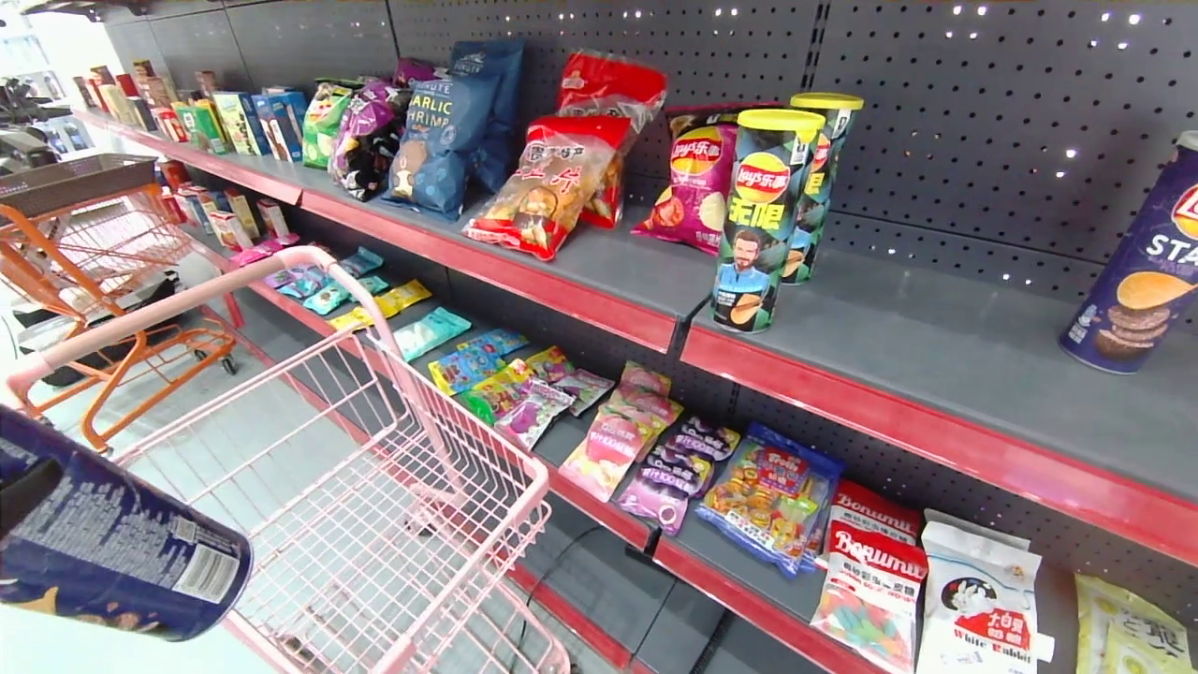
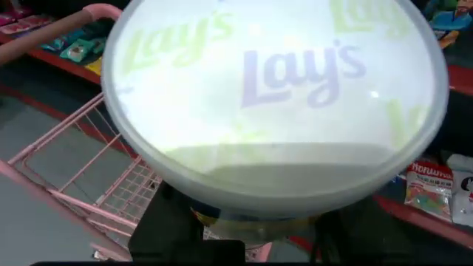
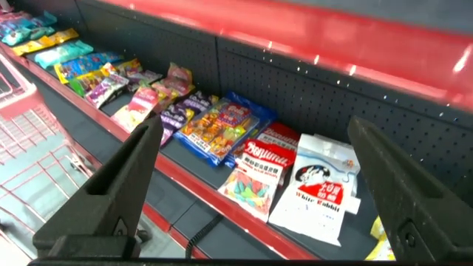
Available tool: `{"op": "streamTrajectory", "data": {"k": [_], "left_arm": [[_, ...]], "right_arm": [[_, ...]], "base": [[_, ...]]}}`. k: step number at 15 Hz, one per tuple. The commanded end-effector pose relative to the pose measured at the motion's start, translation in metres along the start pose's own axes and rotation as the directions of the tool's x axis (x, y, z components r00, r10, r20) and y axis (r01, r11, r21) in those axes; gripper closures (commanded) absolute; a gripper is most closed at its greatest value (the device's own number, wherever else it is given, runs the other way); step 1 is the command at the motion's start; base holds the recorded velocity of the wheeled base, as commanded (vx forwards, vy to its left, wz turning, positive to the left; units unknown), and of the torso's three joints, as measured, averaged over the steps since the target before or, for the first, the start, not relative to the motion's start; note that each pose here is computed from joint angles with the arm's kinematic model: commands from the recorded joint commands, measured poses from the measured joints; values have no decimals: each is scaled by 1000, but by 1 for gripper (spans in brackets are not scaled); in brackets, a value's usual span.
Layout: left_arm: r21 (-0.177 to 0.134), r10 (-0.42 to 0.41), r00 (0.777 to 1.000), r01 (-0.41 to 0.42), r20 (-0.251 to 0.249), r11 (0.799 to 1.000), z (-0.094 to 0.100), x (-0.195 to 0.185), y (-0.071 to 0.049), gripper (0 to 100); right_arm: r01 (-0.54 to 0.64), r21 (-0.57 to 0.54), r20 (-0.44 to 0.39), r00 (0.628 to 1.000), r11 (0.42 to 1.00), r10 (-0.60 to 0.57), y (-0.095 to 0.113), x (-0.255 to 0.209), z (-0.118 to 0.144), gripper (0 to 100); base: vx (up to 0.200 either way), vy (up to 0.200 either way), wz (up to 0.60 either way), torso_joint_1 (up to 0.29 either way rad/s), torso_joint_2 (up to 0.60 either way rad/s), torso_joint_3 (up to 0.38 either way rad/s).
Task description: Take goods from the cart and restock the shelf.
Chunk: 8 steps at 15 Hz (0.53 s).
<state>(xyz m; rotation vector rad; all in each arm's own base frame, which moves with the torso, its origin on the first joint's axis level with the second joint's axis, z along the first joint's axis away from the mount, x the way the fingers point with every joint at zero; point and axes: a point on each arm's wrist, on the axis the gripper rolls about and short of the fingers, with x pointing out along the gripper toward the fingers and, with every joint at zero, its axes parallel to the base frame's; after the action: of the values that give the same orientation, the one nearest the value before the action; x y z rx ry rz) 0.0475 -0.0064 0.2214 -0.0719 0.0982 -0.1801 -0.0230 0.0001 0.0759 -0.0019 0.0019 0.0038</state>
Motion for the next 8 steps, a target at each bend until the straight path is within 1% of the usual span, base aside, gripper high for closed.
{"op": "streamTrajectory", "data": {"k": [1, 2, 4, 6, 8], "left_arm": [[2, -3, 999, 3, 39, 1000, -4, -12, -1, 100], [5, -2, 999, 1, 36, 1000, -6, -12, -1, 100], [6, -3, 1000, 2, 30, 1000, -16, -16, 0, 100], [6, 3, 999, -3, 33, 1000, -21, -20, 0, 100], [7, 3, 999, -3, 41, 1000, -24, -22, 0, 100]], "right_arm": [[-1, -1, -1, 1000, 1000, 1, 0, 0, 0, 0], [-1, -1, -1, 1000, 1000, 1, 0, 0, 0, 0], [-1, -3, -1, 1000, 1000, 1, 0, 0, 0, 0], [-1, -1, -1, 1000, 1000, 1, 0, 0, 0, 0], [-1, -3, -1, 1000, 1000, 1, 0, 0, 0, 0]], "base": [[0, 0, 0, 212, -559, -354], [0, 0, 0, 222, -574, -354], [0, 0, 0, 234, -600, -361], [0, 0, 0, 239, -591, -354], [0, 0, 0, 200, -452, -269]]}}
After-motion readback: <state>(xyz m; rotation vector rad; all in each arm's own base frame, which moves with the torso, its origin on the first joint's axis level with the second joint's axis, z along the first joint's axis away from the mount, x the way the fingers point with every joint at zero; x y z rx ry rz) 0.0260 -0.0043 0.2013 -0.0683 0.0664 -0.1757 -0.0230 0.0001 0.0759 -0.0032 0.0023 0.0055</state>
